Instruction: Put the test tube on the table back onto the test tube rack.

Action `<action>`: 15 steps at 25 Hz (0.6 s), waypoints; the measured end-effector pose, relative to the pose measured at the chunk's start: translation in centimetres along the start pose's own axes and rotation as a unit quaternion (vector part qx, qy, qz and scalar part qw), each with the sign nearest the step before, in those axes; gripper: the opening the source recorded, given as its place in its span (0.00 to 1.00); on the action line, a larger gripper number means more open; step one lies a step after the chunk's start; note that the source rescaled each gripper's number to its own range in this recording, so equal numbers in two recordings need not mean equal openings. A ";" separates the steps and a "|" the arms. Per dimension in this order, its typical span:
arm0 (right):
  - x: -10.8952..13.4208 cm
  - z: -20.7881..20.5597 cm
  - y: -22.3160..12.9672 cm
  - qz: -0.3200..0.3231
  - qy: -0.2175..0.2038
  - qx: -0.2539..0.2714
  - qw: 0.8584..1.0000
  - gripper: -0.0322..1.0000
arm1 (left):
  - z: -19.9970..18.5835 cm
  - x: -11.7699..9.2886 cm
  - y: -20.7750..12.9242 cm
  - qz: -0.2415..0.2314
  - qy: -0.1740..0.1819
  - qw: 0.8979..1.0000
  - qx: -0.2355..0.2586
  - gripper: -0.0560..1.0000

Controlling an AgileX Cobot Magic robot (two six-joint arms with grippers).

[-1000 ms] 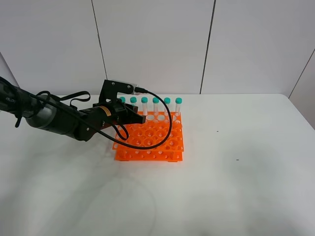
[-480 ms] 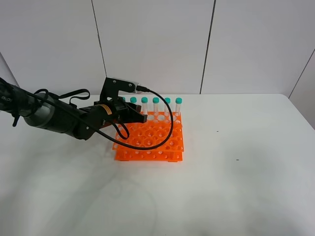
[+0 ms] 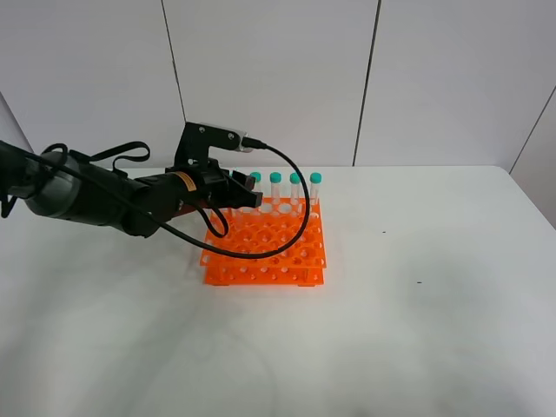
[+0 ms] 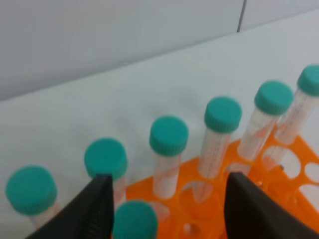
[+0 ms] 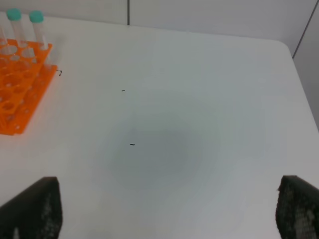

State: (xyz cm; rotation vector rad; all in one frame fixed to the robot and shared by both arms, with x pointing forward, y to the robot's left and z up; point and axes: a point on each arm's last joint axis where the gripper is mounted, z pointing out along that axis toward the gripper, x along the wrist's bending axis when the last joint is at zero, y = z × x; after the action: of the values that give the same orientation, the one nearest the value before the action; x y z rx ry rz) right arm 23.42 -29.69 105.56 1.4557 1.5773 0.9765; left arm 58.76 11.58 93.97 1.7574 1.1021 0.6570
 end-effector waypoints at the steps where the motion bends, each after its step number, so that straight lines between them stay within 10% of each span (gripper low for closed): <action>1: 0.0 0.0 0.0 0.000 0.000 0.000 1.000 0.94 | -0.2 0.0 0.3 0.000 0.000 1.000 -0.004 0.69; 10: 0.0 0.0 0.0 0.001 0.000 0.000 1.000 0.94 | -3.5 -0.2 4.0 0.003 -0.001 1.000 -0.021 0.80; 15: 0.0 0.0 0.0 0.001 0.000 0.000 1.000 0.94 | -4.7 -0.2 5.3 0.005 0.003 0.994 0.113 0.98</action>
State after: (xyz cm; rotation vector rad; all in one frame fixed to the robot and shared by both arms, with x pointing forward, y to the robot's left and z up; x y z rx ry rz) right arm 23.42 -29.68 105.56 1.4567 1.5771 0.9780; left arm 56.98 12.50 100.76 1.9534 1.2112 0.5608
